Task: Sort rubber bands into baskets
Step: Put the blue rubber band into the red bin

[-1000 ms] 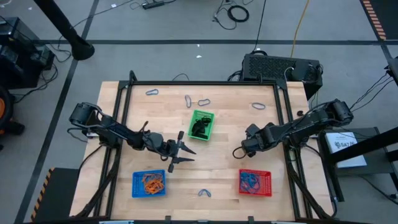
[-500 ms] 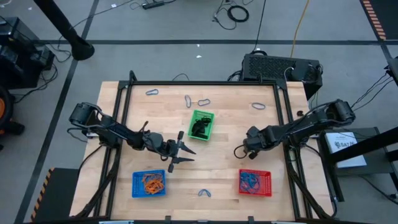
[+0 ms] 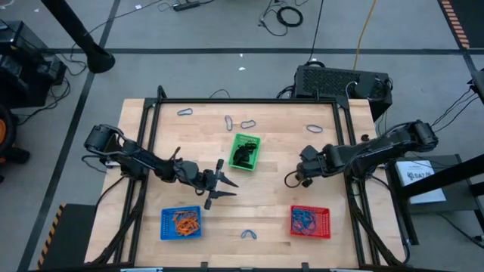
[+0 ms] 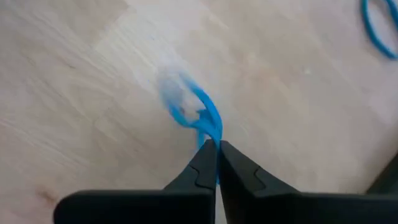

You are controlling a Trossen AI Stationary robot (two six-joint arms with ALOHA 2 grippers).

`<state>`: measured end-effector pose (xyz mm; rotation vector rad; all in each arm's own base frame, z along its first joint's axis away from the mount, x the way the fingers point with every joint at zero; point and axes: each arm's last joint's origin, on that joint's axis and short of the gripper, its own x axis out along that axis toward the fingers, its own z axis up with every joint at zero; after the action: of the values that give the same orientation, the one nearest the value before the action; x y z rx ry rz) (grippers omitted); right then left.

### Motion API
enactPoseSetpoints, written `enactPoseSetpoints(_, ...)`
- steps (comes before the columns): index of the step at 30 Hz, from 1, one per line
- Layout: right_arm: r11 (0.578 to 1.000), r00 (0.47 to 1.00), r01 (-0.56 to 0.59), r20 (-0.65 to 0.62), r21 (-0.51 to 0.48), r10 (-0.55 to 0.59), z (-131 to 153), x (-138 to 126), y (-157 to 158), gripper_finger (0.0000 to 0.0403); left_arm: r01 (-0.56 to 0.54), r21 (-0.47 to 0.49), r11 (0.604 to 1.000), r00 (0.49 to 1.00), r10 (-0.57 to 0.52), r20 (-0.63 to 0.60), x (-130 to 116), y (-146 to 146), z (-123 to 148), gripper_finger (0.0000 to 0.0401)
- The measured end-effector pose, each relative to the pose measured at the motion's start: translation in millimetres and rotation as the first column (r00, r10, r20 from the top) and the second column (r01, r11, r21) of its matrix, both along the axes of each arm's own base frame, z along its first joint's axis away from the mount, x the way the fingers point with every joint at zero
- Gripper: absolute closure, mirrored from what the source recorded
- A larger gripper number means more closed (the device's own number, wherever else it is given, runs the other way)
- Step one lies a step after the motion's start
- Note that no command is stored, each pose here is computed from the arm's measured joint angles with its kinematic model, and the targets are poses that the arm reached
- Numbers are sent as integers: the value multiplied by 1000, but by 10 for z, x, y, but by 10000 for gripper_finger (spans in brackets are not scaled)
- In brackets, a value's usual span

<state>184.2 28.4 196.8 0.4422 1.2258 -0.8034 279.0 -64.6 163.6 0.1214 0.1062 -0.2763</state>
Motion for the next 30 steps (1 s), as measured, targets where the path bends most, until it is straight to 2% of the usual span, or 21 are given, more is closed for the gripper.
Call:
enactPoseSetpoints(5,1000,999,-2,46,-9,3,111,37,3,401,0,0,1000,1000,0,0,0,0,0,264)
enactPoseSetpoints(18,998,997,47,61,-30,-45,112,33,-6,399,0,0,1000,1000,0,0,0,0,0,264)
enactPoseSetpoints(30,998,997,46,64,-30,-44,110,37,-5,397,0,0,1000,1000,0,0,0,0,0,264)
